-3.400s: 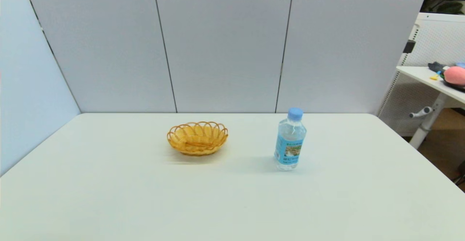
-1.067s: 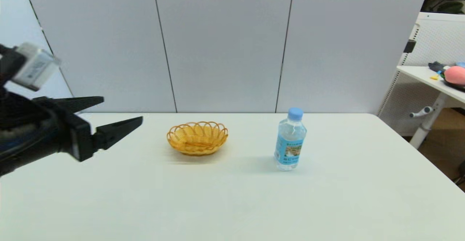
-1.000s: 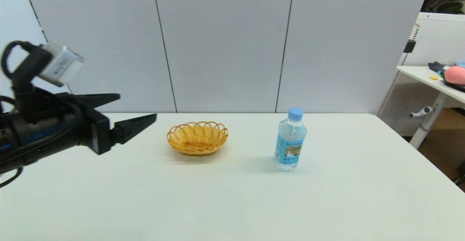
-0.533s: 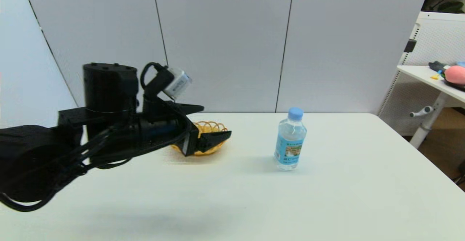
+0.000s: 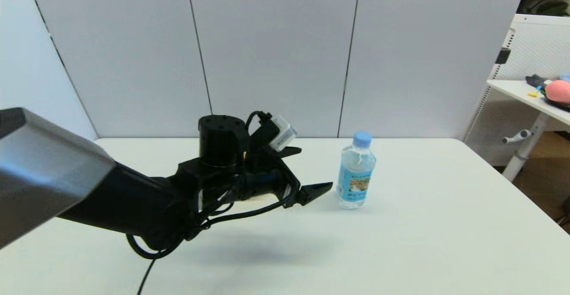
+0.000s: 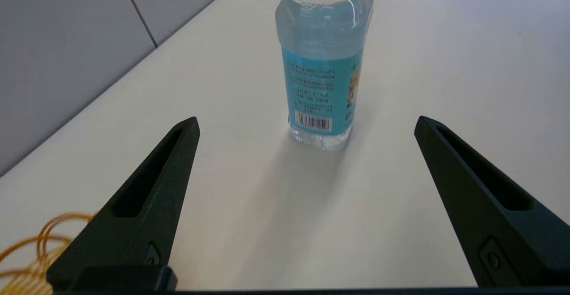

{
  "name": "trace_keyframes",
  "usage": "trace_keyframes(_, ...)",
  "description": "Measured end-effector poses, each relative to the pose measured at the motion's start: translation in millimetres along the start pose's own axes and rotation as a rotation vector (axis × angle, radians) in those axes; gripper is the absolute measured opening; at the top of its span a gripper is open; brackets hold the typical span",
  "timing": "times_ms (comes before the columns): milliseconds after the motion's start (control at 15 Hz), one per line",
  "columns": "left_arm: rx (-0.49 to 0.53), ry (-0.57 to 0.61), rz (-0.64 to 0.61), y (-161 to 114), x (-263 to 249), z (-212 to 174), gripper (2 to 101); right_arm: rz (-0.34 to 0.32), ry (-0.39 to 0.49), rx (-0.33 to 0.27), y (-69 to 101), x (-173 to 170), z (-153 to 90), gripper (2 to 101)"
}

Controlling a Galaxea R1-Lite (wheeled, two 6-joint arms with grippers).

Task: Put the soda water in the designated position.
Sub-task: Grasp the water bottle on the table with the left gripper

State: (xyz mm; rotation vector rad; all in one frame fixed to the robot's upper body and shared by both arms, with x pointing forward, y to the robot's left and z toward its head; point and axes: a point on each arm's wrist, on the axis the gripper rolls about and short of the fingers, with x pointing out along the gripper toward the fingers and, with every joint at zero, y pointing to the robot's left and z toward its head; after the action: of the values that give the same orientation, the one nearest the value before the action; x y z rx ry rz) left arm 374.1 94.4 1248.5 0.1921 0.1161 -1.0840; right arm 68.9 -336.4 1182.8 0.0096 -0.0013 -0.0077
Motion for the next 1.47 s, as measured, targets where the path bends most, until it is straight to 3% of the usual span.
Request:
trace_keyframes(467,0.043,-0.164,-0.017,-1,53,-17,97.8,0.0,0.0,0.0,0.0,0,0,97.1)
trace_keyframes(1000,0.035,-0.237,-0.065,-18,79,-22,97.8,0.0,0.0,0.0,0.0,0,0,97.1)
trace_keyframes(1467,0.05,-0.276,-0.07,-17,102,-27,97.8,0.0,0.0,0.0,0.0,0,0,97.1)
